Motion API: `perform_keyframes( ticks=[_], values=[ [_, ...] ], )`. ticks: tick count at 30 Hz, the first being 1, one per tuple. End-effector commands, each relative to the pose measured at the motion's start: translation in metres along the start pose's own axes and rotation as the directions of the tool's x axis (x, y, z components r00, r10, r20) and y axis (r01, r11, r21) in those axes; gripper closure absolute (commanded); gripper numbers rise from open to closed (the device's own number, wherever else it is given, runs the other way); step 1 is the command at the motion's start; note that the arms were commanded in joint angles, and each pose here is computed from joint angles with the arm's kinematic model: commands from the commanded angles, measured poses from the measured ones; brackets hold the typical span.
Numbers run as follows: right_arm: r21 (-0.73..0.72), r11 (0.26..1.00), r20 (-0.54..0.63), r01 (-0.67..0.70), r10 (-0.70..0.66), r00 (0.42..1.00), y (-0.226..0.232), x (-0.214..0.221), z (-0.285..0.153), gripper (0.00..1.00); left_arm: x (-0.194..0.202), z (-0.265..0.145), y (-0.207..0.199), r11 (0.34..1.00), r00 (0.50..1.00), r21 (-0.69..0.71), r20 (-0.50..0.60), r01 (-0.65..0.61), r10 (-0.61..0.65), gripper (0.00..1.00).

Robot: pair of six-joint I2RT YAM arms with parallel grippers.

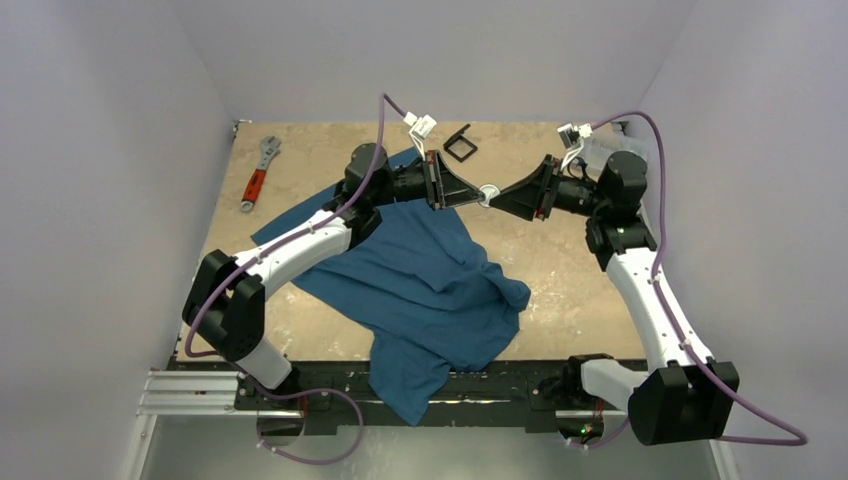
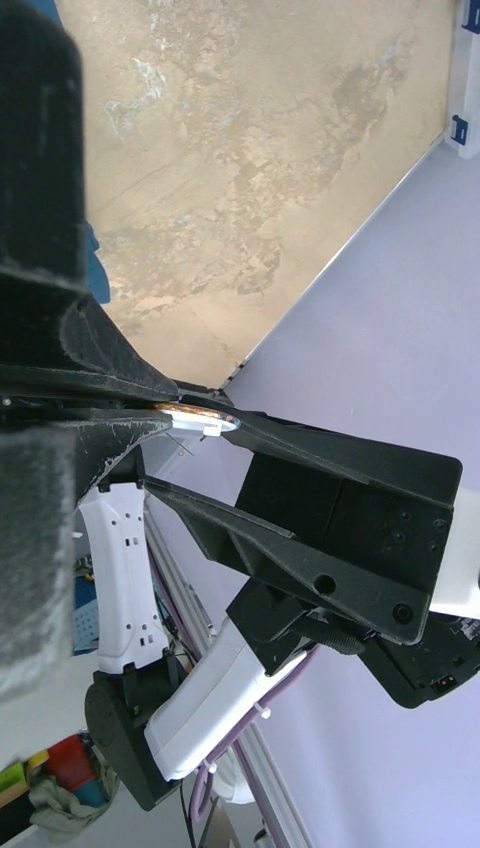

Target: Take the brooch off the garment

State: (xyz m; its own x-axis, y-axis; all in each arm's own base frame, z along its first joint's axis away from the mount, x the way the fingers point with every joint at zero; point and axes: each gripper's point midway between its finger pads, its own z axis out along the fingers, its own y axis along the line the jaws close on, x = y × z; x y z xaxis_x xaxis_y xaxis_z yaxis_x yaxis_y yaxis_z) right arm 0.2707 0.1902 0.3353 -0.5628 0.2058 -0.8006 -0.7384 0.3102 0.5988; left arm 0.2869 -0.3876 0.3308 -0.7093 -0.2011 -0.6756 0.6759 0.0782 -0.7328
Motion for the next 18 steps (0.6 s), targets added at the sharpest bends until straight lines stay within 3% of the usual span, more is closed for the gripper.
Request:
perform_keyframes(
  ticks=[1, 18],
  values=[
    [-0.013, 1.000, 0.031, 0.024, -0.024, 0.999, 0.0045, -0.0082, 0.0010, 0.62, -0.0142, -0.0037, -0.0153, 0.998, 0.998, 0.032, 0.051, -0.051, 0.049, 1.00],
    [0.023, 1.000, 0.052, 0.005, -0.007, 0.999, -0.0038, -0.0097, 0.0061, 0.60, -0.0210, -0.0019, -0.0164, 0.996, 0.994, 0.030, 0.076, -0.078, 0.076, 1.00]
  ],
)
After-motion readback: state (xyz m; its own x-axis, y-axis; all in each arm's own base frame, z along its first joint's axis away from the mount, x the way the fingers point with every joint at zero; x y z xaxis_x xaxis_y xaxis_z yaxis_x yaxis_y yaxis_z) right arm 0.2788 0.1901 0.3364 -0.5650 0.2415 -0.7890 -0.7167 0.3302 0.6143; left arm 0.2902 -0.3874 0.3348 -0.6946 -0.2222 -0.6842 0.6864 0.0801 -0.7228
